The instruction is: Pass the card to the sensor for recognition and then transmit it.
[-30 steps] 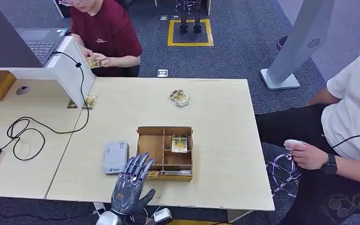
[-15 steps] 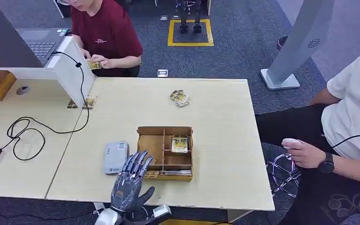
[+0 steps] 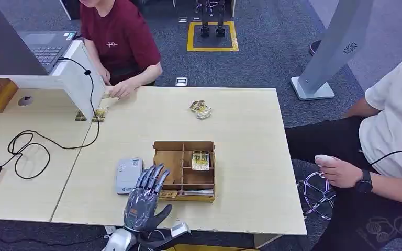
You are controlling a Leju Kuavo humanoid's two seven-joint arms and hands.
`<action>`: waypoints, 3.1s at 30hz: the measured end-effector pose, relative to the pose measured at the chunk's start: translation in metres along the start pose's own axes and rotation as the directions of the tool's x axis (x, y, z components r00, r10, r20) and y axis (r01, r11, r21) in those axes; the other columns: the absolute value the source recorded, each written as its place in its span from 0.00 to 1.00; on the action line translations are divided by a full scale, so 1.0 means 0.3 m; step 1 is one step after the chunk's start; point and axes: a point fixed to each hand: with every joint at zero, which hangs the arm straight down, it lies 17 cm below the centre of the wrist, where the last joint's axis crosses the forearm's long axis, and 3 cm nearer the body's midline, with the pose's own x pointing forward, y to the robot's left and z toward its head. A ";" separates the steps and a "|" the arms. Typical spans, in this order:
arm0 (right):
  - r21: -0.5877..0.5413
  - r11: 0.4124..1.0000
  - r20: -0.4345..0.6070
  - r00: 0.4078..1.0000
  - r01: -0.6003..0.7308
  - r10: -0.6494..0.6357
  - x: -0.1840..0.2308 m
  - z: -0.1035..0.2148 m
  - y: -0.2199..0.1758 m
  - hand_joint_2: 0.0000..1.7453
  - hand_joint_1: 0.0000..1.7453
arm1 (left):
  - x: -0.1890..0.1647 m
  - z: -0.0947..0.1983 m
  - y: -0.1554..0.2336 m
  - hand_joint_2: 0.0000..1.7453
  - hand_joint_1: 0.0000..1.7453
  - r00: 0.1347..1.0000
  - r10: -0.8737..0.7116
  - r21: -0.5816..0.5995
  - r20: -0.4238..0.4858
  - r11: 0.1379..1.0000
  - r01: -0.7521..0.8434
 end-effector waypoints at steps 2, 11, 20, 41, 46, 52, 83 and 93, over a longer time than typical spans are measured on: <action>0.000 1.000 0.000 1.000 0.000 0.000 0.000 0.000 0.000 0.00 0.00 | -0.002 -0.002 -0.002 1.00 0.00 1.000 0.001 -0.001 -0.003 1.000 -0.001; 0.003 1.000 0.001 1.000 -0.002 0.002 0.001 0.000 0.002 0.00 0.00 | -0.026 -0.011 -0.011 1.00 1.00 0.999 0.030 -0.006 -0.040 1.000 -0.030; 0.009 1.000 0.001 1.000 -0.003 0.003 0.001 0.001 0.004 0.00 0.00 | -0.037 -0.028 -0.014 1.00 1.00 0.997 0.054 -0.008 -0.057 0.998 -0.054; 0.011 1.000 0.001 1.000 -0.001 0.001 0.001 0.001 0.006 0.00 0.00 | -0.042 -0.047 0.023 1.00 1.00 0.985 0.158 0.022 -0.070 0.987 -0.157; 0.012 1.000 -0.001 1.000 0.003 -0.003 -0.001 0.002 0.010 0.00 0.00 | -0.042 -0.124 0.199 1.00 1.00 0.980 0.198 0.128 -0.022 0.973 -0.194; 0.014 1.000 -0.001 1.000 0.012 -0.012 -0.003 0.002 0.015 0.00 0.00 | -0.061 -0.231 0.503 1.00 1.00 0.983 0.173 0.295 0.061 0.938 -0.183; 0.003 1.000 0.013 1.000 -0.013 0.013 0.006 0.001 0.004 0.00 0.00 | -0.413 -0.423 0.691 1.00 1.00 0.979 -0.112 0.321 -0.173 0.933 0.163; 0.003 1.000 0.013 1.000 -0.014 0.014 0.006 0.001 0.005 0.00 0.00 | -0.431 -0.421 0.674 1.00 0.01 0.976 -0.115 0.307 -0.183 0.937 0.168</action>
